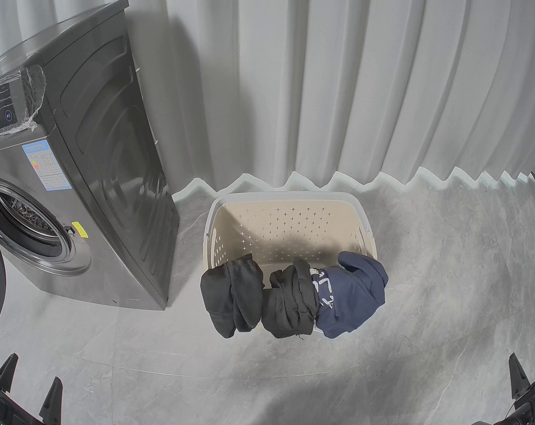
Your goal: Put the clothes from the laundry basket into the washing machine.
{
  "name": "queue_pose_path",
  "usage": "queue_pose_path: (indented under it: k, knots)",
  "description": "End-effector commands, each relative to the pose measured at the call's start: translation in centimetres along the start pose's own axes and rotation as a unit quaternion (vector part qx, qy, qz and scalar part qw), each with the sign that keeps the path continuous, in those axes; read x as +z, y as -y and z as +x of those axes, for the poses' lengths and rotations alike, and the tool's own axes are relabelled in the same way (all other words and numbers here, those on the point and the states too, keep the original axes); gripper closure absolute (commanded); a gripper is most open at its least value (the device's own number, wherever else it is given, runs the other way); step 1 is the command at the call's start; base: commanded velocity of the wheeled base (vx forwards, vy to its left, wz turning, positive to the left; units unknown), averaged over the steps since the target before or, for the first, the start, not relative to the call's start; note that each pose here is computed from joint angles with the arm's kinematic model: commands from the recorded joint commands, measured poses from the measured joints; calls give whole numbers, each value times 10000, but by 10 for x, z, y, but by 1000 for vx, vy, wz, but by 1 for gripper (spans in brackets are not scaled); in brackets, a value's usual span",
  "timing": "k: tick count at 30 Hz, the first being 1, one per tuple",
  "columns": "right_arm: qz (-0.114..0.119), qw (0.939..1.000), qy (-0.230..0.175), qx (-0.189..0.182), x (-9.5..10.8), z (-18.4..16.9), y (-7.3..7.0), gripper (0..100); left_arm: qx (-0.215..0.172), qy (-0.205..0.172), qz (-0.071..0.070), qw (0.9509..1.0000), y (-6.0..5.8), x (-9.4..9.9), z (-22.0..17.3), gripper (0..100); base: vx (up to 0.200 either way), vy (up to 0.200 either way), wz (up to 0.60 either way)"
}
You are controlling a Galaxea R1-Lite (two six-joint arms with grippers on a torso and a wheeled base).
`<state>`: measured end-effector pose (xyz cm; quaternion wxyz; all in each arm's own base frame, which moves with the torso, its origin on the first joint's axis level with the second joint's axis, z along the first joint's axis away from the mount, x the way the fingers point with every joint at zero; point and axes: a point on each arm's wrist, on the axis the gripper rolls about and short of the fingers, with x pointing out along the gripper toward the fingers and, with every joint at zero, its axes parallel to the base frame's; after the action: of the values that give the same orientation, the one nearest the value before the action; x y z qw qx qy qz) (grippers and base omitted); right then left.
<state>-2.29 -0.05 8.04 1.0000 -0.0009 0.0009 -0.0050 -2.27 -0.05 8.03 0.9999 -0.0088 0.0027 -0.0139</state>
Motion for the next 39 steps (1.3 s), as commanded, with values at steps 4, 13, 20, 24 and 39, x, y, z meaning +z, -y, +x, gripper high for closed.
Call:
queue_pose_path:
  k: [4, 13, 20, 24, 39]
  knots:
    - [0, 10000, -45, 4, -5, 1, 0, 0, -7, 10, -5, 10000, 0, -4, 0, 0, 0, -150, 0]
    - [39, 10000, -37, -11, -5, 0, 0, 0, 1, 10, -5, 10000, 0, -4, 0, 0, 0, 0, 0]
    - [14, 9991, 415, 4, 11, -4, 0, 0, -7, 10, -12, 10000, 0, -4, 0, 0, 0, 0, 0]
    - [21, 9978, 660, 19, 43, -12, 0, 0, 1, 3, -5, 10000, 0, -5, 0, 0, 100, 0, 0]
    - [548, 9672, -2367, 738, 41, 77, -9, 0, 1, 3, -12, 10000, 0, -5, 0, 0, 13, 0, 0]
